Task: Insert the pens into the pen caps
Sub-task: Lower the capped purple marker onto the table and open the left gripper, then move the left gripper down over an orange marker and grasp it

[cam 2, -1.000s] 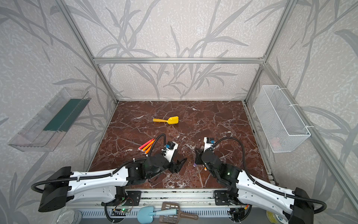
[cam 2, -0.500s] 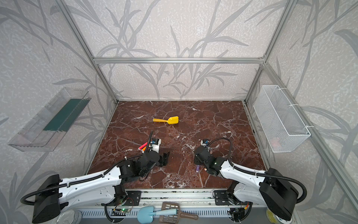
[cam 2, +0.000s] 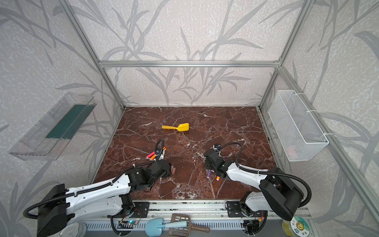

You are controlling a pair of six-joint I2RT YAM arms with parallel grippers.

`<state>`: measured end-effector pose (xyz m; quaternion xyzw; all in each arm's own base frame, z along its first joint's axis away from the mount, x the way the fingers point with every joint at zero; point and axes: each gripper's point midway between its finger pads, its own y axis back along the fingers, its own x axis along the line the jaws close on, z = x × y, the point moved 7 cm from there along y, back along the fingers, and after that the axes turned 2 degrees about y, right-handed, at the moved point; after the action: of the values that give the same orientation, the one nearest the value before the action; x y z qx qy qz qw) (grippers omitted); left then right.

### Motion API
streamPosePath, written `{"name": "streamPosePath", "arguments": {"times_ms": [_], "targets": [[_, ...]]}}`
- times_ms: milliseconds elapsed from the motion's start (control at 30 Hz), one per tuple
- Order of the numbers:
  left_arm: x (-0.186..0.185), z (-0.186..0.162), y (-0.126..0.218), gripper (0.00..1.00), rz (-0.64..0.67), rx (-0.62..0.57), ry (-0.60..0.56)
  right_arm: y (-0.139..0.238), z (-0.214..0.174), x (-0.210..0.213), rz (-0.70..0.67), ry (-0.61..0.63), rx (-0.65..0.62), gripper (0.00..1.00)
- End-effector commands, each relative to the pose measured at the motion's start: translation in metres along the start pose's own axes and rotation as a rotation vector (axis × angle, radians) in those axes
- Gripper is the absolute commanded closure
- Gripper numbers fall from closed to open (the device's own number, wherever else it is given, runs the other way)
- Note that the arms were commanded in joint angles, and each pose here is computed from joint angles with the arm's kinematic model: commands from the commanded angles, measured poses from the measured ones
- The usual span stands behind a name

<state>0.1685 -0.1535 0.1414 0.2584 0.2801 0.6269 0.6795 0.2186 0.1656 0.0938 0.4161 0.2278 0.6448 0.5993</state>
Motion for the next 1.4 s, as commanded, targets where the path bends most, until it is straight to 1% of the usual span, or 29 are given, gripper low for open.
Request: {"name": "streamPosePath", "arguments": {"times_ms": [0, 133, 267, 467, 600, 700, 900, 933, 1067, 1233, 1367], "targets": [[0.015, 0.004, 0.000, 0.22, 0.156, -0.009, 0.012, -0.004, -0.007, -0.022, -0.155, 0.067, 0.037, 0.85], [0.018, 0.002, -0.015, 0.22, 0.194, 0.052, 0.025, -0.008, -0.006, -0.023, -0.174, 0.088, 0.051, 0.79], [0.025, 0.003, -0.029, 0.26, 0.227, 0.103, 0.051, -0.011, -0.007, -0.025, -0.193, 0.085, 0.071, 0.76], [0.027, 0.010, -0.041, 0.29, 0.229, 0.127, 0.057, -0.010, -0.007, -0.025, -0.195, 0.084, 0.069, 0.73], [0.028, 0.014, -0.047, 0.29, 0.215, 0.135, 0.068, -0.007, -0.005, -0.025, -0.194, 0.088, 0.059, 0.68], [0.031, 0.015, -0.052, 0.30, 0.220, 0.153, 0.077, -0.001, -0.001, -0.024, -0.189, 0.089, 0.048, 0.65], [0.033, 0.015, -0.061, 0.34, 0.226, 0.182, 0.082, 0.016, 0.011, -0.019, -0.152, 0.091, 0.008, 0.60], [0.035, 0.015, -0.061, 0.35, 0.248, 0.180, 0.101, 0.020, 0.013, -0.019, -0.148, 0.089, -0.001, 0.58], [0.036, 0.015, -0.065, 0.36, 0.273, 0.194, 0.091, 0.032, 0.018, -0.019, -0.129, 0.085, -0.031, 0.54], [0.033, 0.013, -0.071, 0.36, 0.258, 0.216, 0.088, 0.044, 0.020, -0.018, -0.080, 0.078, -0.048, 0.52], [0.036, 0.012, -0.076, 0.36, 0.275, 0.228, 0.093, 0.053, 0.020, -0.019, -0.039, 0.073, -0.067, 0.51]]}}
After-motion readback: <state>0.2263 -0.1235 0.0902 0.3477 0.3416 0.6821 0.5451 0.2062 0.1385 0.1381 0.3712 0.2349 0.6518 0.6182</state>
